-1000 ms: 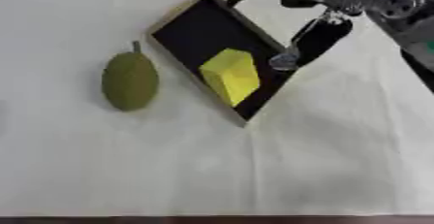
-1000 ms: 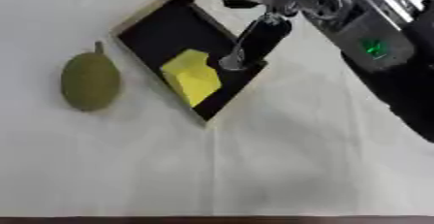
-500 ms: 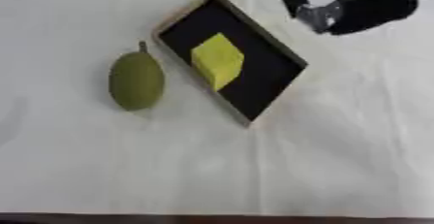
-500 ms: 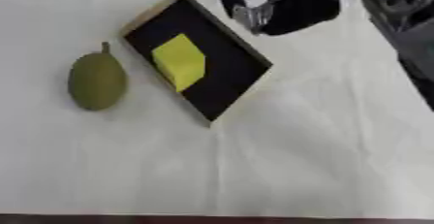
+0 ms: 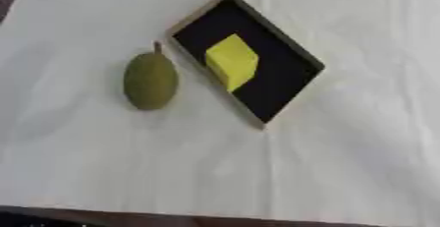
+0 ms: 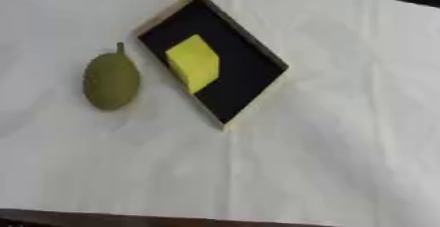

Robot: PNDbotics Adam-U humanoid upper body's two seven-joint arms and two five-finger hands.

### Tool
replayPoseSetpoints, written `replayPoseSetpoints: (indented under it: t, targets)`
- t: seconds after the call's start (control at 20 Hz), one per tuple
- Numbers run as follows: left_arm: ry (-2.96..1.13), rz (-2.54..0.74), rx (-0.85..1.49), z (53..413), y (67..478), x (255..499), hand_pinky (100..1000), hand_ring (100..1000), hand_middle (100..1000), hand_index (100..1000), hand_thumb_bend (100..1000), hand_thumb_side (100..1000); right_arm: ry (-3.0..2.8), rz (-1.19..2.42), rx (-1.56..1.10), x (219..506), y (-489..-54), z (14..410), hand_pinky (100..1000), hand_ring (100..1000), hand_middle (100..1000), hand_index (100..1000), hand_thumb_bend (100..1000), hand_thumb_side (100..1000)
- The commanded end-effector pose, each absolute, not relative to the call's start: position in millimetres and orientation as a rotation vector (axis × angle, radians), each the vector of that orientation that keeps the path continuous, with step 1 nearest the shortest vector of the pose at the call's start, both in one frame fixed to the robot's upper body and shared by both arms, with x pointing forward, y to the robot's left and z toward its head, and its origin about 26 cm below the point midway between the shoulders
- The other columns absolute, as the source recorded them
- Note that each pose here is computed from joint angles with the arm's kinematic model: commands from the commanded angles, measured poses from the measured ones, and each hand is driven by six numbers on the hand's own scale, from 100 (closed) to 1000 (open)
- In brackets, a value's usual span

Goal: Pick up objects on the table and place them in the box.

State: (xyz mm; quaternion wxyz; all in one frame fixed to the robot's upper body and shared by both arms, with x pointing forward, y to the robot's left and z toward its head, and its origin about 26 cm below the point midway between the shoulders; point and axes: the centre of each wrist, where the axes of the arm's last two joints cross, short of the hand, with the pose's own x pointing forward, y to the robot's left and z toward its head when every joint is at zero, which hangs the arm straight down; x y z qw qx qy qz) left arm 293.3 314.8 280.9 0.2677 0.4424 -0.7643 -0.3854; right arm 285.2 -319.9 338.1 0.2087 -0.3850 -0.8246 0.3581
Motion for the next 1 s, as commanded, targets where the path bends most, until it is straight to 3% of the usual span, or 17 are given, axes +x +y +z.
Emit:
replayPoseSetpoints:
  t: [0.05,0.35,0.75,1.0]
  targets:
    - [-1.849,-1.312,1.275,299.1,315.2,288.0,862,852,825,907,604,594,-2.343,0.966,-1.162,276.1,-328.7,350.8,809,748,697,822,100,646]
    - [-1.554,-1.616,1.297,314.9,302.2,289.0,872,844,812,884,685,512,-2.357,0.901,-1.195,274.9,-337.8,343.5,806,741,689,818,100,642]
    - [-1.414,-1.734,1.27,322.8,282.5,292.0,873,836,798,859,700,544,-2.353,0.873,-1.203,275.2,-339.3,339.7,805,735,682,816,100,636]
    - [-1.434,-1.726,1.204,327.8,265.9,294.0,869,835,794,864,694,514,-2.346,0.867,-1.207,275.9,-338.5,338.6,805,733,679,815,100,640]
